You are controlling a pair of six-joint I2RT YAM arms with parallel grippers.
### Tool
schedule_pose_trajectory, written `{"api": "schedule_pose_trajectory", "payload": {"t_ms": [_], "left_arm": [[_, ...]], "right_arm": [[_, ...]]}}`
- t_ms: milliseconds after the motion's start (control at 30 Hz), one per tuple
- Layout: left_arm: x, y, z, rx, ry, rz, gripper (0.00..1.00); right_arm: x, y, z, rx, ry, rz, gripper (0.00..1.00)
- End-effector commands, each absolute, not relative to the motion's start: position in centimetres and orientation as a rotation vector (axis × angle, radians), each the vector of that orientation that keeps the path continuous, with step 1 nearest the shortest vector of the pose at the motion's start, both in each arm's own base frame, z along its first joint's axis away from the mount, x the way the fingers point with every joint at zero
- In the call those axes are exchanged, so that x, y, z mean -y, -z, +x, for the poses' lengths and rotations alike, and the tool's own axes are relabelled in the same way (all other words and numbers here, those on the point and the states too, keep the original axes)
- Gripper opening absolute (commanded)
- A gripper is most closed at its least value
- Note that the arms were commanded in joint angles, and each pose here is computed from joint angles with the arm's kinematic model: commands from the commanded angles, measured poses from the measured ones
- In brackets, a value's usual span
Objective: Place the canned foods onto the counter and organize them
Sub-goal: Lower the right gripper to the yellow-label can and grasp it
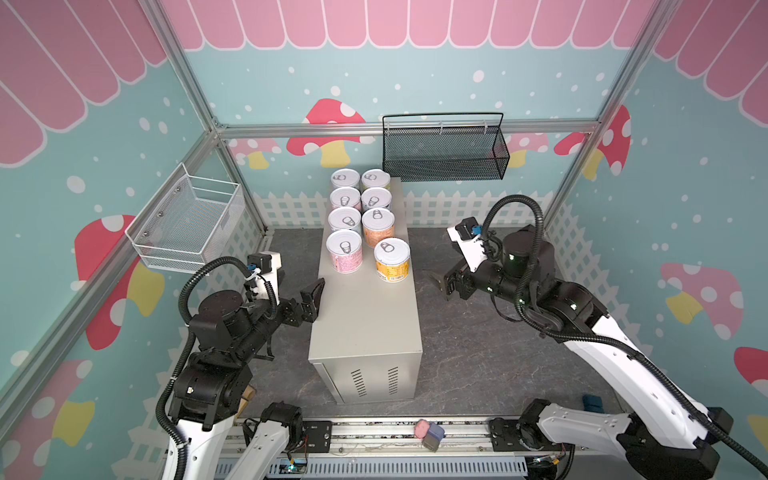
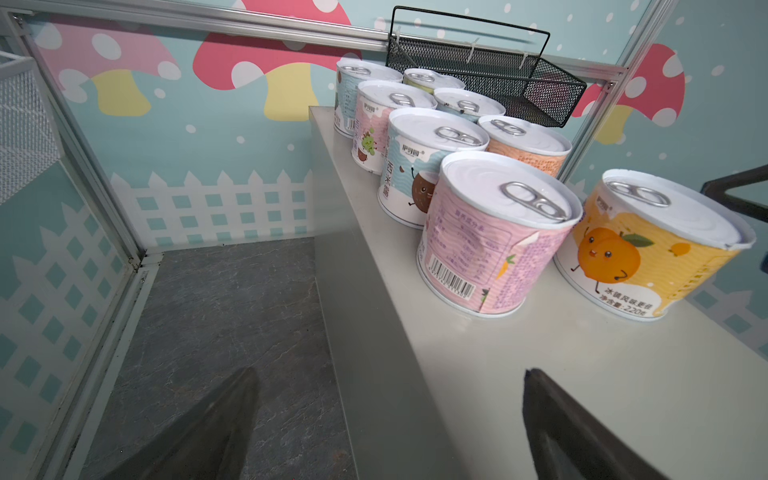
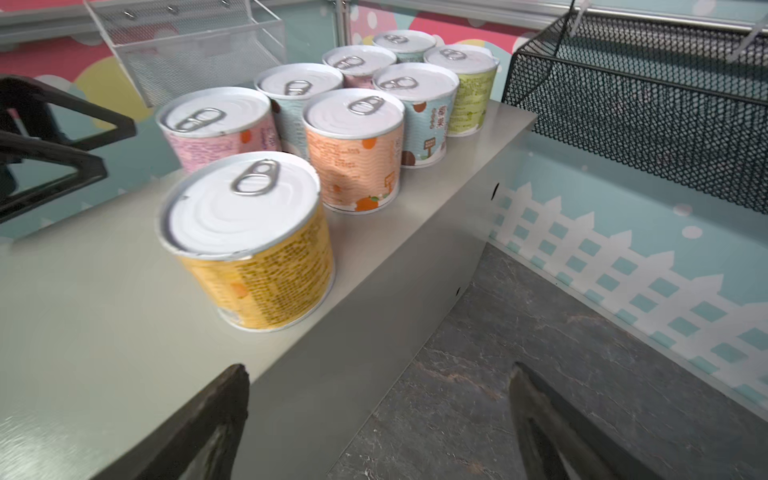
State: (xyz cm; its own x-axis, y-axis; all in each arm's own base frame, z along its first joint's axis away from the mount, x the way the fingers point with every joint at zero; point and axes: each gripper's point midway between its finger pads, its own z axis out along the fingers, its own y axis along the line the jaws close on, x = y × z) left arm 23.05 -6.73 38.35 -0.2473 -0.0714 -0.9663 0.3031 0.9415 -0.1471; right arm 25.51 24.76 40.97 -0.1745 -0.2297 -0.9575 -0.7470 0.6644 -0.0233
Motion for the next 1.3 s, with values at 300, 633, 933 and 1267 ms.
{"api": "schedule_pose_trajectory", "payload": {"t_ms": [300, 633, 933, 1267], "left_arm": [[7.3, -38.9, 21.8, -1.770, 0.377, 0.226, 0.99], [7.4, -38.6, 21.8, -1.769, 0.373, 0.229, 0.99], [7.4, -38.3, 22.0, -1.771, 0.369, 0.230, 0.99], [7.4, -38.2, 22.1, -1.773, 0.365, 0.233, 0.99]], "right_arm": [[-30.6, -41.2, 25.2, -1.592, -0.667, -0.944, 0.98], [-33.2, -40.6, 26.4, -1.584, -0.679, -0.930, 0.91], [-34.1, -41.0, 27.2, -1.572, -0.679, -0.916, 0.84], [-35.0, -40.7, 28.1, -1.569, -0.682, -0.910, 0.77]]}}
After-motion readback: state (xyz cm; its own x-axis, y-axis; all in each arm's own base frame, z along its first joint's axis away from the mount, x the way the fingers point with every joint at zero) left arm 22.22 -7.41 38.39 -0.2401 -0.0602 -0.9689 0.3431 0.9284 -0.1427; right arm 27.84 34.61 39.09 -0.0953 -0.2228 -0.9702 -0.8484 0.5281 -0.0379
